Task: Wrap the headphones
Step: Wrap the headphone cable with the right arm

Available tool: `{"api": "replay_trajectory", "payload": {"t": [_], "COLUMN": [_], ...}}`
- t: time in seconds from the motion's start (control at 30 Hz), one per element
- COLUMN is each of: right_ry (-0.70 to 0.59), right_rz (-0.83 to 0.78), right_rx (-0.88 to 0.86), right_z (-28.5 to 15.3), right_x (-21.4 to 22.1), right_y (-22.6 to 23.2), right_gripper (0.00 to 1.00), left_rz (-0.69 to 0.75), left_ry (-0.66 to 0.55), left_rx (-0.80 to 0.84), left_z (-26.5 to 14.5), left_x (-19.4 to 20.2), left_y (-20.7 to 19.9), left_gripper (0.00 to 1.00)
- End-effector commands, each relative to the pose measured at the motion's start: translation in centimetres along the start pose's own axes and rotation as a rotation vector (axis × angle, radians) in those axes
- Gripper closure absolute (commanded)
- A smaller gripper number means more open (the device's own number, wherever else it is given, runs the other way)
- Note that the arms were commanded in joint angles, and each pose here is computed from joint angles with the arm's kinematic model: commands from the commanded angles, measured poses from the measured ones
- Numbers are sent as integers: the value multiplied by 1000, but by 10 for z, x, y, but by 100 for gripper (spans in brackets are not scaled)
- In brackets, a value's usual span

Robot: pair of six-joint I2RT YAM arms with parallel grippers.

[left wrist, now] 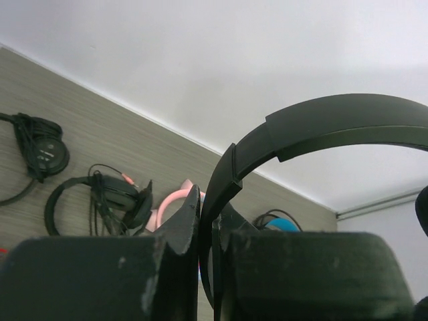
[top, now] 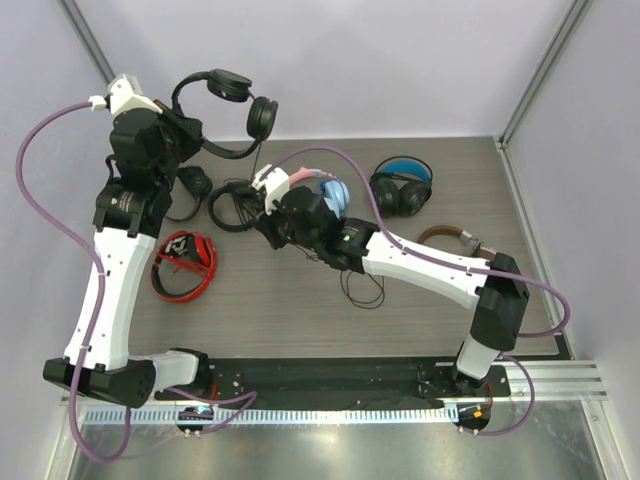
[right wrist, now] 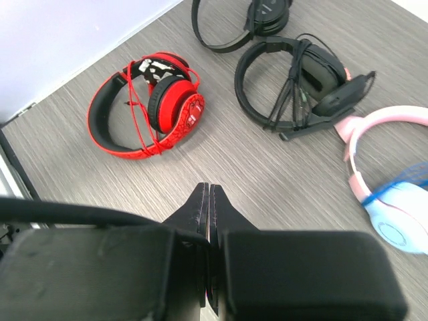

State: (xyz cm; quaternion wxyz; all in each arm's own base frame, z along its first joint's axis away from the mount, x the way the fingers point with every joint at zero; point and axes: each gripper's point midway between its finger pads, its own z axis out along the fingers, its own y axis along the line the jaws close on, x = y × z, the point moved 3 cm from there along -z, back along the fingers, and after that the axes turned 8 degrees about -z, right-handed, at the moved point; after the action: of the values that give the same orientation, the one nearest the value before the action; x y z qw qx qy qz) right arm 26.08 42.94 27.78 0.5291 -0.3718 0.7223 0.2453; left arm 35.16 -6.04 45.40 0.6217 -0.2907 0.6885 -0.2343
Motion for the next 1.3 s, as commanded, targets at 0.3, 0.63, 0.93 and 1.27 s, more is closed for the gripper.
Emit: {"api": "replay_trajectory", "payload": {"t": [0.3,0.63,0.93,1.27], "right_ry": [-22,52,124,128], "right_rz": [-86,-168,-186,-28], "right_rx": [-12,-86,-97,-154], "right_z": [-66,-76,-72,-90], "right_x": [-31,-44,-42,-45], "right_y": [16,36,47,59], "right_gripper": [99,99,99,94], "left_rz": [128,220,296,366], "left_ry": [-152,-163,-179,-193], "left_rx": [-84,-143,-180,-242], "left_z": [5,10,7,10], "left_x": [-22,-8,-3,-3], "left_y": [15,13,10,21], "left_gripper": [100,100,100,100]}}
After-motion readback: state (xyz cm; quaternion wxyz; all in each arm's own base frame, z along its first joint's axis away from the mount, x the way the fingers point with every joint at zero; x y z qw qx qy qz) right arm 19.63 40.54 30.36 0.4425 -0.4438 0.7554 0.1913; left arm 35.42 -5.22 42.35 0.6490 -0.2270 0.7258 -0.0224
